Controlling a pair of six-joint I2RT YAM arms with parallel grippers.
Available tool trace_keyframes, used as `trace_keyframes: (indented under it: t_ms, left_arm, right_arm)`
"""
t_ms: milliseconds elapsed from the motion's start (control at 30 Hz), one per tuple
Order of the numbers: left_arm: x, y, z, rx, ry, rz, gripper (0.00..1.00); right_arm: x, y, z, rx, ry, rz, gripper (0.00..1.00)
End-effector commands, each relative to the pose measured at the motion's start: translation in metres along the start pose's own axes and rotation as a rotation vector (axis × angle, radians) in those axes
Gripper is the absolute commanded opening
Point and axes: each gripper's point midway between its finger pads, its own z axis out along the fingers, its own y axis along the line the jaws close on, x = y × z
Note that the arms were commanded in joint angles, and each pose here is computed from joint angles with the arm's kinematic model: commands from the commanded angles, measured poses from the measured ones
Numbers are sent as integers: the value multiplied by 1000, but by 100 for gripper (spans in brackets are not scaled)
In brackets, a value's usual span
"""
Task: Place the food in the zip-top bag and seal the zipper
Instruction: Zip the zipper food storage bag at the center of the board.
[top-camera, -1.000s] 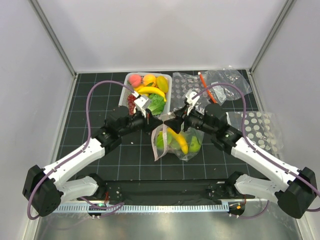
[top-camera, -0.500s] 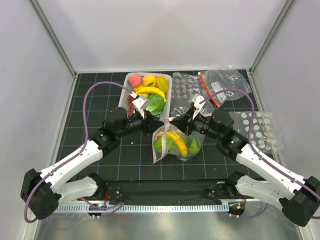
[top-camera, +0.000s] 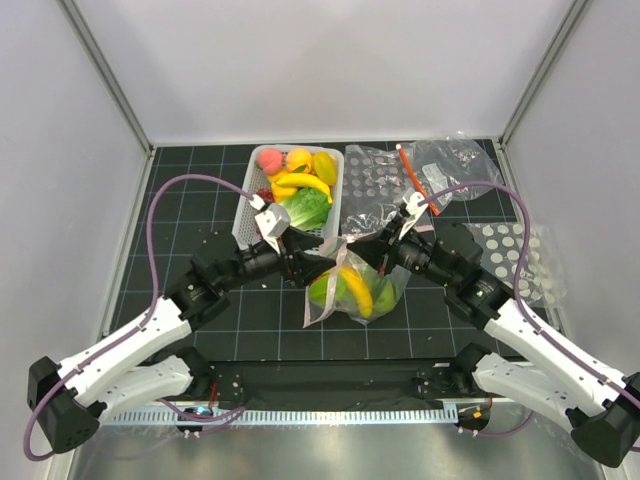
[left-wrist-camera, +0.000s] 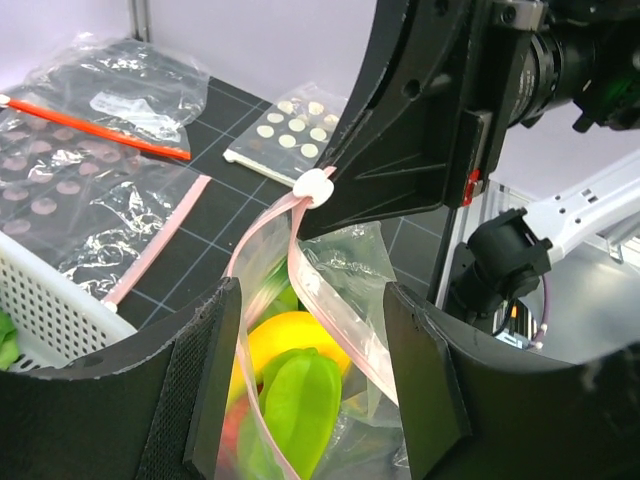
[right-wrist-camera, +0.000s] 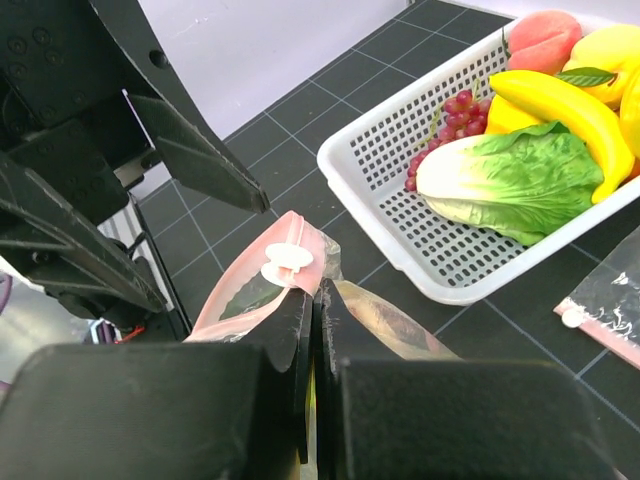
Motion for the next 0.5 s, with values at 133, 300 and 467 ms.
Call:
trace_keyframes:
  t_ms: [133, 300, 467]
  left_arm:
    - [-5, -10, 10, 29, -22, 90, 62]
    - [4, -7, 16, -9, 20, 105, 60]
    - [13, -15, 24, 21, 58, 97, 42]
  right_arm:
    - [-37, 25, -14, -63, -108, 46, 1]
    - [-39, 26, -18, -58, -122, 41, 1]
    - [-38, 23, -17, -46, -122, 51, 1]
